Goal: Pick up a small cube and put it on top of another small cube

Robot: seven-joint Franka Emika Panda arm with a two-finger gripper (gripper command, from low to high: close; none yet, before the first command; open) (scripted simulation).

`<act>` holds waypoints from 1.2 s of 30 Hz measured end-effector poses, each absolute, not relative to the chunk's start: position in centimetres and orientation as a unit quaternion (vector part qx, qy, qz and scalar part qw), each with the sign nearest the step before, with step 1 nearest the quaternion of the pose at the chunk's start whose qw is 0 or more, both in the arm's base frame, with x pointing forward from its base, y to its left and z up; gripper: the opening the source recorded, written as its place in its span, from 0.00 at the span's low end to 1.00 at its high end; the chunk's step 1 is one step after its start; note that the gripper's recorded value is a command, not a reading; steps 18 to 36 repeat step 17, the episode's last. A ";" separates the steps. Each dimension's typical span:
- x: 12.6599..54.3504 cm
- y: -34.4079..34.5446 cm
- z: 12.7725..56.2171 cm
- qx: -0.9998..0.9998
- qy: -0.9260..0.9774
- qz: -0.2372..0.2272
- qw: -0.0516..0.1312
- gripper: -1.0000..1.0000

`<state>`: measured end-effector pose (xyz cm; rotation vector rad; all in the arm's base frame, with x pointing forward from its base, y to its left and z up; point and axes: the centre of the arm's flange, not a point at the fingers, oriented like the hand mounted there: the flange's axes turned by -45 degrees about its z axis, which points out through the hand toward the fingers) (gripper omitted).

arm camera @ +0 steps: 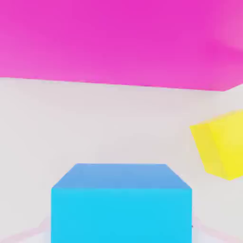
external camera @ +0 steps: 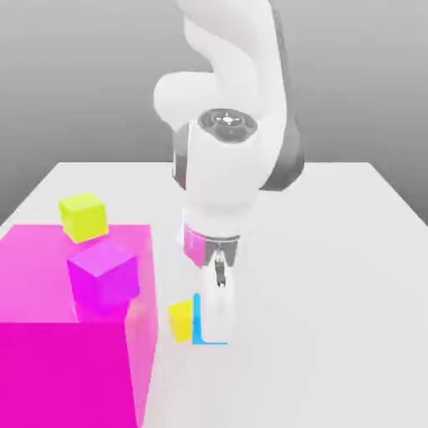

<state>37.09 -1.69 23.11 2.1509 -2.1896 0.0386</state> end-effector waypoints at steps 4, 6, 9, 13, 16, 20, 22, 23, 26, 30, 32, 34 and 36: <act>33.0 -3.9 24.1 0.661 -0.750 0.008 0.020 0.00; 31.0 -4.8 24.3 0.641 -0.767 0.004 0.007 0.00; 30.3 -5.1 22.8 0.633 -0.774 0.002 0.001 0.00; 30.2 -5.2 19.9 0.631 -0.775 0.002 0.000 0.00; 30.0 -5.2 17.9 0.630 -0.776 0.001 0.000 1.00; 30.0 -5.2 17.9 0.630 -0.777 0.001 0.000 1.00; 30.0 -5.2 17.9 0.630 -0.777 0.001 0.000 1.00; 30.0 -5.2 17.9 0.630 -0.777 0.001 0.000 1.00; 30.0 -5.2 17.9 0.630 -0.777 0.001 0.000 1.00; 30.0 -5.2 17.9 0.630 -0.777 0.001 0.000 1.00; 30.0 -5.2 17.9 0.630 -0.777 0.001 0.000 1.00; 30.0 -5.2 17.9 0.630 -0.777 0.001 0.000 1.00; 30.0 -5.2 17.9 0.630 -0.777 0.001 0.000 1.00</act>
